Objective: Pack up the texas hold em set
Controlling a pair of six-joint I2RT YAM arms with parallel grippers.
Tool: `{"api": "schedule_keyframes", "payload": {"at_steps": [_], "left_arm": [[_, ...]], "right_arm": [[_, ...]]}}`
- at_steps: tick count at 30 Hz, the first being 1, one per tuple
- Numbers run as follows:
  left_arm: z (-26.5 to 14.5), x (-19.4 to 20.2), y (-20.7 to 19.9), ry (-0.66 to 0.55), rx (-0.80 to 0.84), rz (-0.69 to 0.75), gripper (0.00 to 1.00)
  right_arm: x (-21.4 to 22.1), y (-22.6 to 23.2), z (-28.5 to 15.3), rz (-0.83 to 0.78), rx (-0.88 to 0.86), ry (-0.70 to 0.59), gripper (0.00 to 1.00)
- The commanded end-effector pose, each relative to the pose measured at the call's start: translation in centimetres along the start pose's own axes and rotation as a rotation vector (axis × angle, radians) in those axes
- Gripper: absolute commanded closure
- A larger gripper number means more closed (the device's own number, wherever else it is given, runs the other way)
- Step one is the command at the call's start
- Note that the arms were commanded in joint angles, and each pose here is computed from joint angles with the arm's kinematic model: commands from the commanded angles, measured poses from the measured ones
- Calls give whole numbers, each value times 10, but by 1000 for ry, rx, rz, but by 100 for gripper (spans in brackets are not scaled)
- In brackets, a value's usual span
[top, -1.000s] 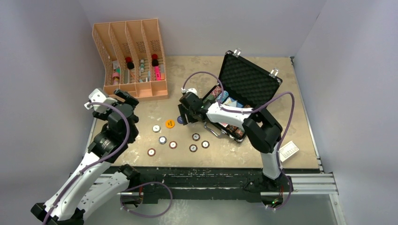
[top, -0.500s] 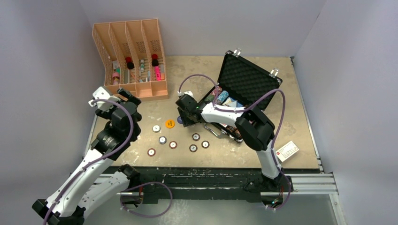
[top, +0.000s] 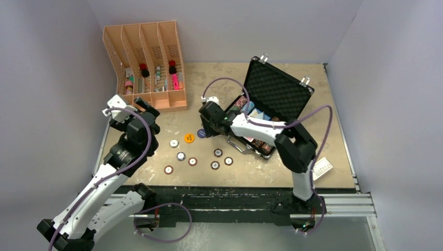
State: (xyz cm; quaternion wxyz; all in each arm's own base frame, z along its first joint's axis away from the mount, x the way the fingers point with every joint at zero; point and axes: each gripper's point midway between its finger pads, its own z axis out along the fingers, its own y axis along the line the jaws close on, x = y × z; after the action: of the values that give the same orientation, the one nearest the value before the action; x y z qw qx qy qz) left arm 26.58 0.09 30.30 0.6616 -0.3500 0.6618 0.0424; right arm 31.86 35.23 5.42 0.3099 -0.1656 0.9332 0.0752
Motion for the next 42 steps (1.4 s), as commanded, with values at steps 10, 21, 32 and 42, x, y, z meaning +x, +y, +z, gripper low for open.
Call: {"api": "schedule_keyframes", "payload": {"at_steps": [10, 21, 32, 42], "left_arm": [[-2, 14, -51, 106, 193, 35, 24], [-43, 68, -137, 369, 686, 157, 25], [-54, 80, -146, 421, 762, 168, 25], [-48, 85, -144, 428, 728, 185, 25]], "right_arm": [[-50, -95, -89, 331, 239, -290, 59], [-2, -146, -79, 515, 253, -164, 57], [24, -138, -46, 490, 211, -43, 55], [26, -148, -37, 487, 259, -20, 39]]}}
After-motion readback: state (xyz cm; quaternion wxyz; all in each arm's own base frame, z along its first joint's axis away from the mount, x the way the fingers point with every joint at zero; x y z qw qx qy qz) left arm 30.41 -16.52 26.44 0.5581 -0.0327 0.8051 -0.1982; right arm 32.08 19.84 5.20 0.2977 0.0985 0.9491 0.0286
